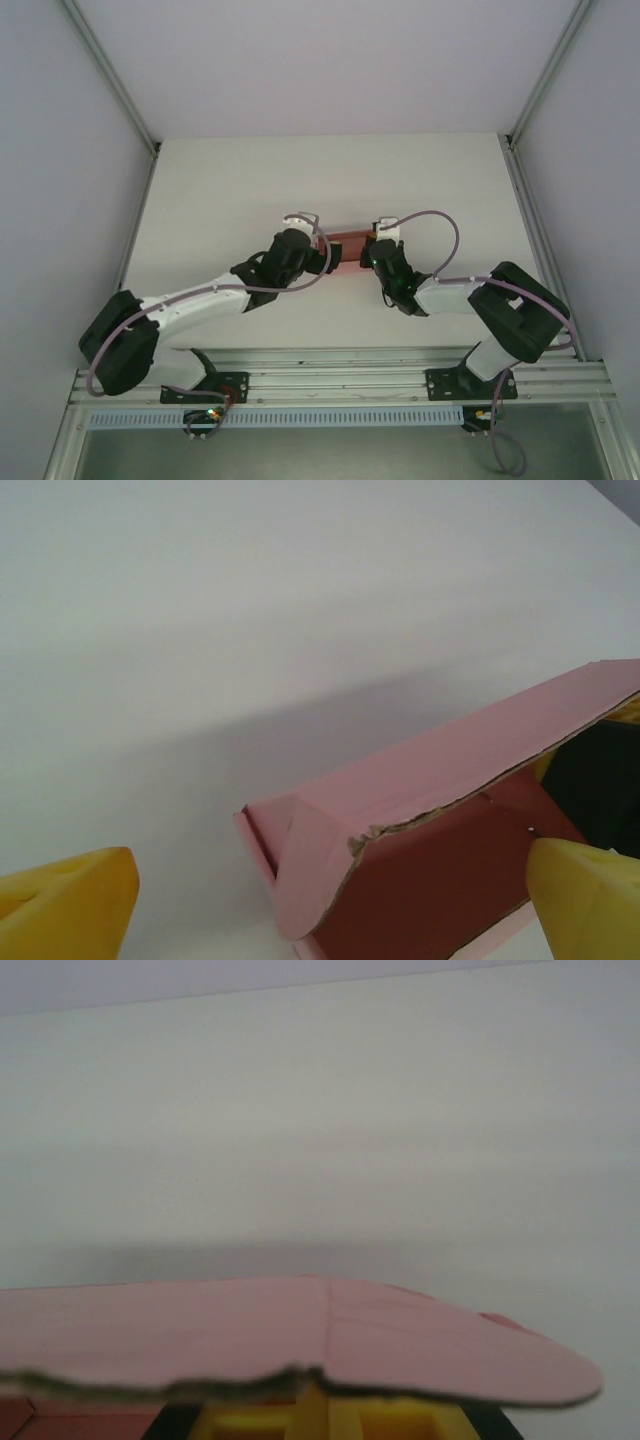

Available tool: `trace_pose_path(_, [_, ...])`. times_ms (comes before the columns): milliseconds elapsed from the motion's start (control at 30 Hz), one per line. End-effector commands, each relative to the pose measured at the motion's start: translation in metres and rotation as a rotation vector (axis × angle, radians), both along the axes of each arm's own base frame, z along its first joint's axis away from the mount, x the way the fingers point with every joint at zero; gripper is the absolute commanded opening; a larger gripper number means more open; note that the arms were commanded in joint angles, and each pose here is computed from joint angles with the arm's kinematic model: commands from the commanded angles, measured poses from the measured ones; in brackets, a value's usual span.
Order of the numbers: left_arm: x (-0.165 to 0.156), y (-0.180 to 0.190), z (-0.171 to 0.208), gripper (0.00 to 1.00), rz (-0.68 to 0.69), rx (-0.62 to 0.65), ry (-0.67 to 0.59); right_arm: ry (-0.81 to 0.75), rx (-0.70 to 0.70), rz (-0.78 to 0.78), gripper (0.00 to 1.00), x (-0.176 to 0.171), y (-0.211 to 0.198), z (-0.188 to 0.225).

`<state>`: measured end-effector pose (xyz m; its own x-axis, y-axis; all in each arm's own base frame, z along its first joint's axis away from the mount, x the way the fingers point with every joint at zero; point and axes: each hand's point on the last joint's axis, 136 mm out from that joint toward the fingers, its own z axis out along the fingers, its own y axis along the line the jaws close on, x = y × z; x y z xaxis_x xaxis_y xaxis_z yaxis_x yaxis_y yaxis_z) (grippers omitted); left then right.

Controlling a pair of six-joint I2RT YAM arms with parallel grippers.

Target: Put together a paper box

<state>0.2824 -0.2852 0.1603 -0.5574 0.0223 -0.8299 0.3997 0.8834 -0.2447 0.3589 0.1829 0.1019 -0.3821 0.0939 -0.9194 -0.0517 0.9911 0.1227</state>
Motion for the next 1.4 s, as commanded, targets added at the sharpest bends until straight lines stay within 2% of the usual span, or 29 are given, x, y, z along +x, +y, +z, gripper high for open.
trace_pose_path(0, [-0.011, 0.014, 0.014, 1.0, 0.062, -0.05, 0.067, 0.061, -0.088, -0.005, 0.02, -0.013, -0.007, -0.018])
trace_pose_path(200, [-0.018, 0.062, 0.032, 1.0, 0.252, -0.201, 0.194, 0.035, -0.123, 0.0, 0.03, -0.014, 0.0, -0.013])
trace_pose_path(333, [-0.017, 0.087, 0.016, 1.0, 0.352, -0.303, 0.355, 0.032, -0.123, 0.017, 0.06, -0.017, 0.005, -0.01])
trace_pose_path(500, [-0.009, 0.068, -0.009, 1.0, 0.318, -0.382, 0.522, 0.029, -0.111, 0.026, 0.06, -0.021, 0.011, -0.012])
trace_pose_path(667, [0.003, 0.04, -0.02, 1.0, 0.272, -0.492, 0.595, 0.028, -0.141, 0.035, 0.1, -0.024, 0.016, -0.011])
trace_pose_path(833, [0.007, 0.029, -0.041, 1.0, 0.271, -0.518, 0.666, 0.03, -0.148, 0.034, 0.13, -0.03, 0.015, -0.004])
trace_pose_path(933, [0.004, 0.022, -0.053, 0.97, 0.244, -0.534, 0.701, 0.048, -0.129, 0.04, 0.21, -0.035, 0.014, -0.003])
trace_pose_path(1133, [-0.006, 0.019, -0.075, 0.81, 0.222, -0.476, 0.73, 0.115, -0.132, 0.031, 0.27, -0.047, 0.005, -0.017])
trace_pose_path(1267, [-0.012, 0.024, -0.093, 0.76, 0.24, -0.427, 0.748, 0.169, -0.11, 0.04, 0.39, -0.065, -0.001, -0.024])
trace_pose_path(1367, [-0.013, 0.021, -0.103, 0.73, 0.228, -0.405, 0.756, 0.209, -0.083, 0.037, 0.54, -0.082, -0.013, -0.024])
